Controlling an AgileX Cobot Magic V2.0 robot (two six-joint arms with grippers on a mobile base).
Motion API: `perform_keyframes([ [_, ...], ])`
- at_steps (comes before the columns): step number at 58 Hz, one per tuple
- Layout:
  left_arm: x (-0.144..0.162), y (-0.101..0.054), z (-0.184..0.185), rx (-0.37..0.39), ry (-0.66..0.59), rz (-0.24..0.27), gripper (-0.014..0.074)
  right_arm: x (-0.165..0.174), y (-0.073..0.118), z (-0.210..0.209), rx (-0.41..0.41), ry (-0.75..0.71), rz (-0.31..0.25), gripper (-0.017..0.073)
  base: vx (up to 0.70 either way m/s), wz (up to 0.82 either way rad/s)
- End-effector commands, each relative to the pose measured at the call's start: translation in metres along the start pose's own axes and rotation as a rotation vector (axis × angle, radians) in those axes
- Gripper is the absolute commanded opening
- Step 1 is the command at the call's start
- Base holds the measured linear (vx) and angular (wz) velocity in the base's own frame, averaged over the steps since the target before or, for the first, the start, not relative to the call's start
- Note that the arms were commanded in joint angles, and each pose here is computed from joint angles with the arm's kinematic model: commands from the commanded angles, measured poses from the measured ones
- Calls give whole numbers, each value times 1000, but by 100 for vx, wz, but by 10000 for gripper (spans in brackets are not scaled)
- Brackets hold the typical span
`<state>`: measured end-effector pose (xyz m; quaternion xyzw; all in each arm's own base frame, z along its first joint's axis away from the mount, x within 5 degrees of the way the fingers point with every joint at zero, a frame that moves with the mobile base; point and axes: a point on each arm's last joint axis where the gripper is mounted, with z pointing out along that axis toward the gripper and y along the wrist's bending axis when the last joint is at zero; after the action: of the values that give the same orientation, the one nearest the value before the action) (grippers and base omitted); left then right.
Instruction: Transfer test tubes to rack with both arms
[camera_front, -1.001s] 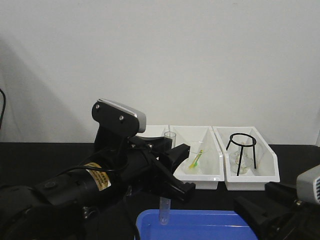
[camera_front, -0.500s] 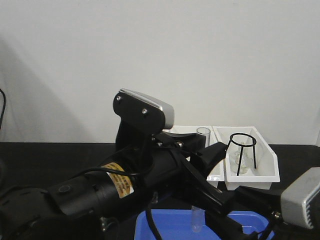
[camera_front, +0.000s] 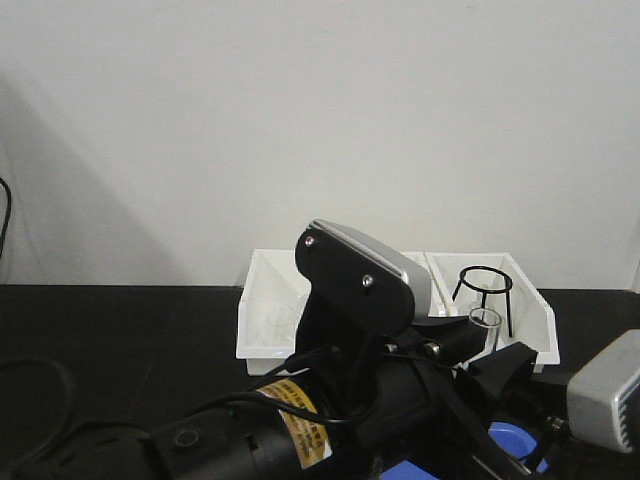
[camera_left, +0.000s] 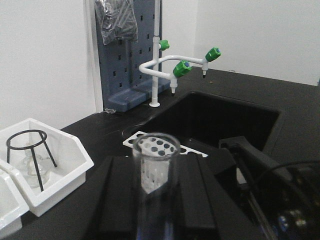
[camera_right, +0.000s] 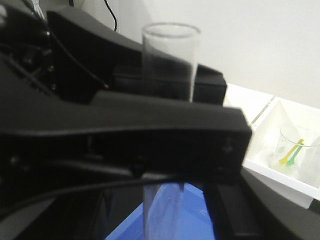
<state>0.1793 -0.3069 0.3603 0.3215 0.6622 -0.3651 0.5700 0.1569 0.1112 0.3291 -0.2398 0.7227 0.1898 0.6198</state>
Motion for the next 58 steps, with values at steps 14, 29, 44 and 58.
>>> perform_keyframes([
  [14,-33,-5,-11,13,-162,-10,-20,-21,0,-3,-6,-137,-13,438,0,0],
  [29,-33,-5,-11,13,-162,-10,-20,-21,0,-3,-6,-138,-13,262,0,0],
  [44,-33,-5,-11,13,-162,-10,-20,-21,0,-3,-6,-137,-15,-4,0,0],
  [58,-33,-5,-11,13,-162,-11,-20,-21,0,-3,-6,-140,-17,-10,0,0],
])
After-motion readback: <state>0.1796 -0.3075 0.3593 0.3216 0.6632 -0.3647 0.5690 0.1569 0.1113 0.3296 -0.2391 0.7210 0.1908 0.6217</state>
